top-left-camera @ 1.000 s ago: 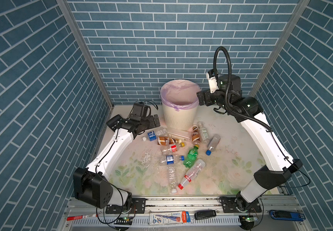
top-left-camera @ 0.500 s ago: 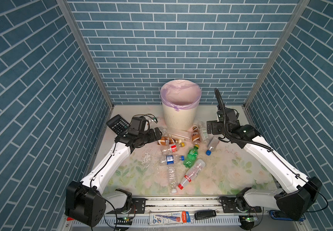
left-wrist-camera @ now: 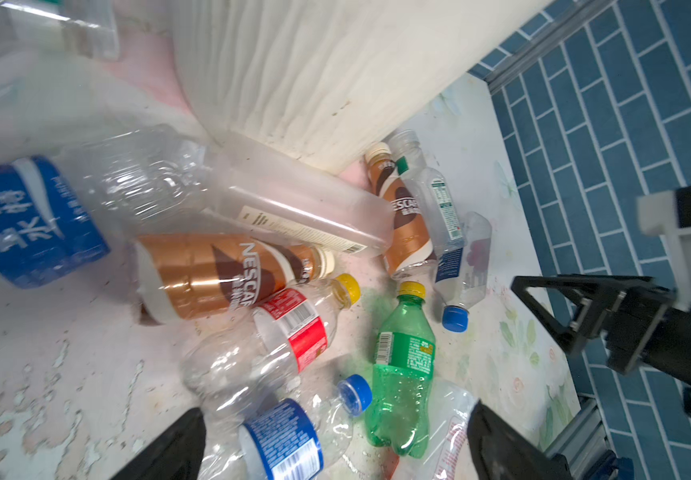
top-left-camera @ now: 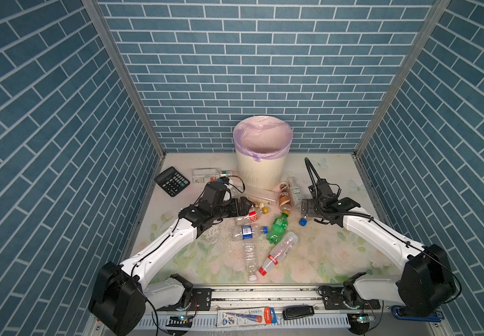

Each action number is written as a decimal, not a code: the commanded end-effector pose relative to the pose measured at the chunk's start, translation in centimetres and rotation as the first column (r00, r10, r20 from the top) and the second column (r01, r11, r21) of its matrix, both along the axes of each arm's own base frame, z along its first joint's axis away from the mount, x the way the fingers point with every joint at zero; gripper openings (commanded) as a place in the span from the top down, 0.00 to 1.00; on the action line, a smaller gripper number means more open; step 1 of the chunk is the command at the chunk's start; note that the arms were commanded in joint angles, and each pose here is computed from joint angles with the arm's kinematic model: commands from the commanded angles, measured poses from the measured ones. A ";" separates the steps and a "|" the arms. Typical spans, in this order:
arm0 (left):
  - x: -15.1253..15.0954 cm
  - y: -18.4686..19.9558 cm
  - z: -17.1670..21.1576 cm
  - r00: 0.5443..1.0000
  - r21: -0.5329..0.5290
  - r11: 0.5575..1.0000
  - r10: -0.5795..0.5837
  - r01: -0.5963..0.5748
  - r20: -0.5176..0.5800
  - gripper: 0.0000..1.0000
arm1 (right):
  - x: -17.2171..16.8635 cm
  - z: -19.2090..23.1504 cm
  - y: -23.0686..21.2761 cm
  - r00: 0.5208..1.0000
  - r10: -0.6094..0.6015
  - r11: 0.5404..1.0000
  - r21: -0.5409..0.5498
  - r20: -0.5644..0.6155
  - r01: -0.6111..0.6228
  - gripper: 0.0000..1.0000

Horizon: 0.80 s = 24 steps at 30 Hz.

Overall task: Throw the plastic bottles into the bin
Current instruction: 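Close the right gripper on the clear blue-capped bottle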

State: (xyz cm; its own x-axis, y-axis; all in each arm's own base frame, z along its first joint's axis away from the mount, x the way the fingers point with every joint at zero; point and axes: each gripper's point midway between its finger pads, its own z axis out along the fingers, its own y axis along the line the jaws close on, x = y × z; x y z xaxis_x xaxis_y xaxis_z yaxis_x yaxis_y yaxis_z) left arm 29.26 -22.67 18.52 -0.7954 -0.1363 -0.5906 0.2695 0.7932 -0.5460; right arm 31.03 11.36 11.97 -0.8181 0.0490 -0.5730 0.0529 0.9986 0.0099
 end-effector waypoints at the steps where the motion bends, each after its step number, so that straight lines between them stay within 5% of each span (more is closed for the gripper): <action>1: 0.3 -3.0 1.7 0.989 -0.032 0.995 -0.089 0.093 0.115 0.01 | 0.8 -1.6 0.0 0.998 -0.067 0.995 0.073 0.003 0.066 0.01; 13: -0.9 -11.3 3.0 0.927 -0.002 0.958 -0.277 0.286 0.253 0.01 | 3.0 -4.0 0.6 0.997 -0.076 0.990 0.121 -0.025 0.078 0.08; 24: -0.8 -13.3 2.9 0.913 -0.009 0.946 -0.309 0.323 0.267 0.01 | 3.3 -6.2 0.0 0.991 -0.111 0.981 0.149 -0.073 0.121 0.21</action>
State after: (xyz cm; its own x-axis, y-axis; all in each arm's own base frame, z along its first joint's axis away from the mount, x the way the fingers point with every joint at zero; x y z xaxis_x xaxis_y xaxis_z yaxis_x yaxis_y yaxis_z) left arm 28.07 -34.79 19.93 -0.6582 0.0703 -0.7496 0.6066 0.6392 -0.4727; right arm 34.16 11.37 6.40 -0.8387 0.1815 -0.5134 0.1393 0.9830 0.1200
